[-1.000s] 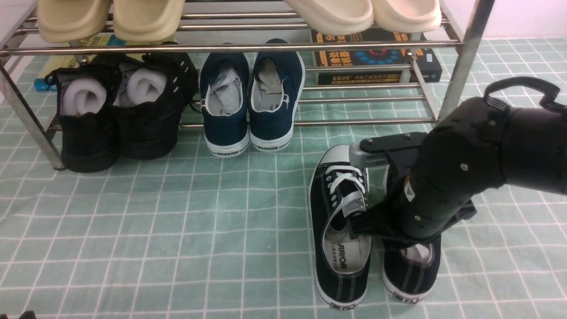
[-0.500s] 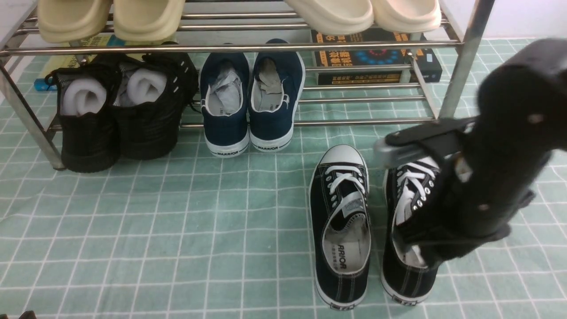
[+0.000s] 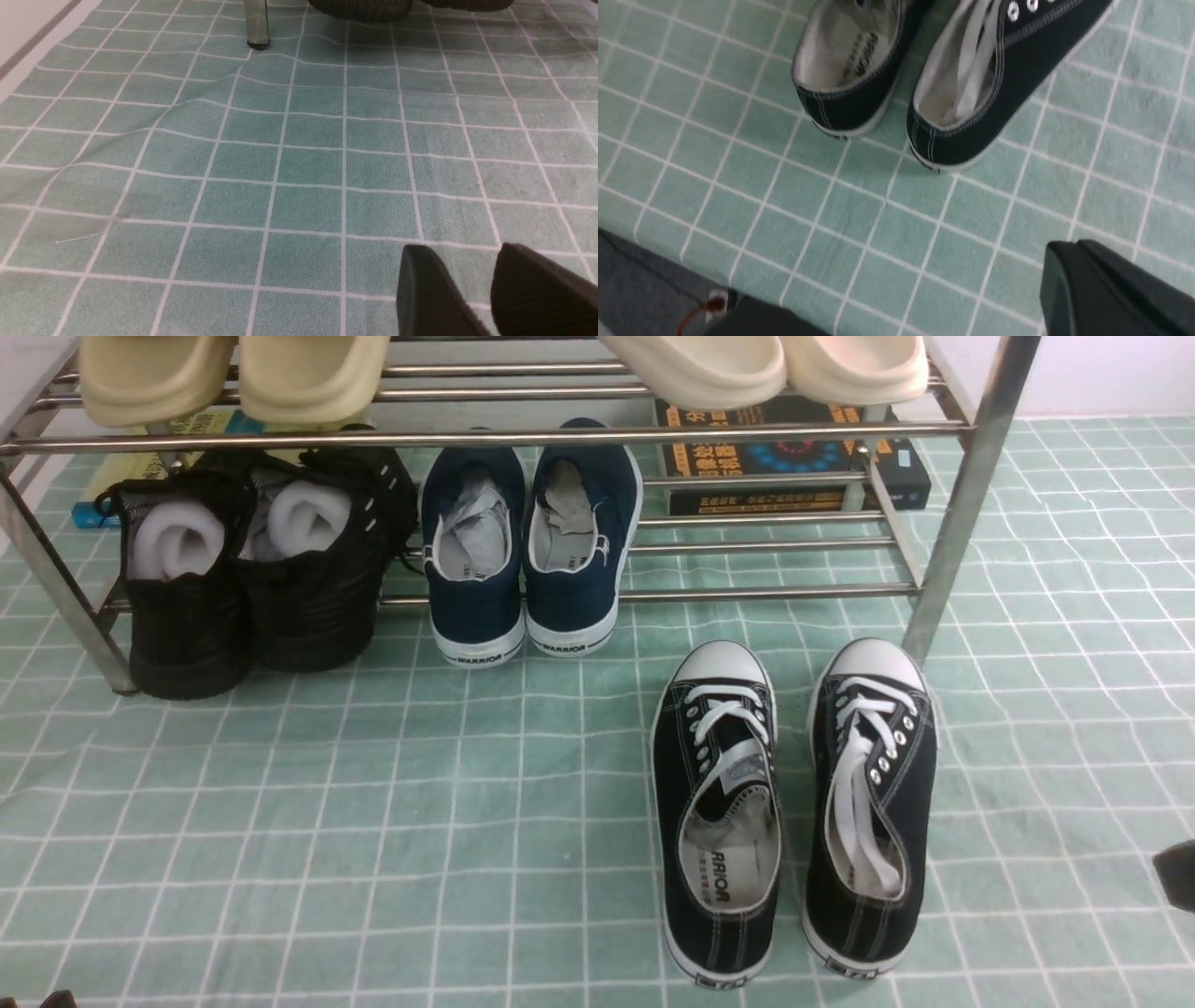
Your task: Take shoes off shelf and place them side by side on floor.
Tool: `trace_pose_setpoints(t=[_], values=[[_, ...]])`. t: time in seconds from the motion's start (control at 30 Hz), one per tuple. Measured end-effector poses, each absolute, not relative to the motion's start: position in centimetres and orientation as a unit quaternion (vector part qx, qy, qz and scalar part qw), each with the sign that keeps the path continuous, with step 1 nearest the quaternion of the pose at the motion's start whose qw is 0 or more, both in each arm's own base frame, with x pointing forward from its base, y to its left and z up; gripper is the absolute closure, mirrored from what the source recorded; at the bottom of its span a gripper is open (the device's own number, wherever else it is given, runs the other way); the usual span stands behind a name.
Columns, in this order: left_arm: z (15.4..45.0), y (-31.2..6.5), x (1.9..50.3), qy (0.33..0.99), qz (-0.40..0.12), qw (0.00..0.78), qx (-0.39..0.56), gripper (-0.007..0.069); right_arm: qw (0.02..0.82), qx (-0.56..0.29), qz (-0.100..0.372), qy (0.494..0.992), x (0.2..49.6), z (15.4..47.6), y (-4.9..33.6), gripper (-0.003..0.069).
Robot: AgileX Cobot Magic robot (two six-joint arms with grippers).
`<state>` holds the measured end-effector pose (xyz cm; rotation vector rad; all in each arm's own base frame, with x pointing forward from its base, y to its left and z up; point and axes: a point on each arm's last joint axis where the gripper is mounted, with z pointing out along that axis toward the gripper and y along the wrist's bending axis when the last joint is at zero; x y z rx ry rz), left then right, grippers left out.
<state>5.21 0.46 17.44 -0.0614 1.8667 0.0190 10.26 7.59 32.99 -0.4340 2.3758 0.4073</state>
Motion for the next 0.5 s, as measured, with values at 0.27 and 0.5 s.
trace_pose_setpoints(t=[0.27, 0.5], values=[[17.4, 0.5, 5.2, 0.803, 0.008, 0.595, -0.026, 0.0384, 0.497, -0.200, 0.206, 0.819, 8.9, 27.0, 6.6, 0.0673], [17.4, 0.5, 5.2, 0.803, 0.008, 0.595, -0.026, 0.0384, 0.536, -0.205, 0.218, 0.789, 9.1, 26.0, 6.8, 0.0673]])
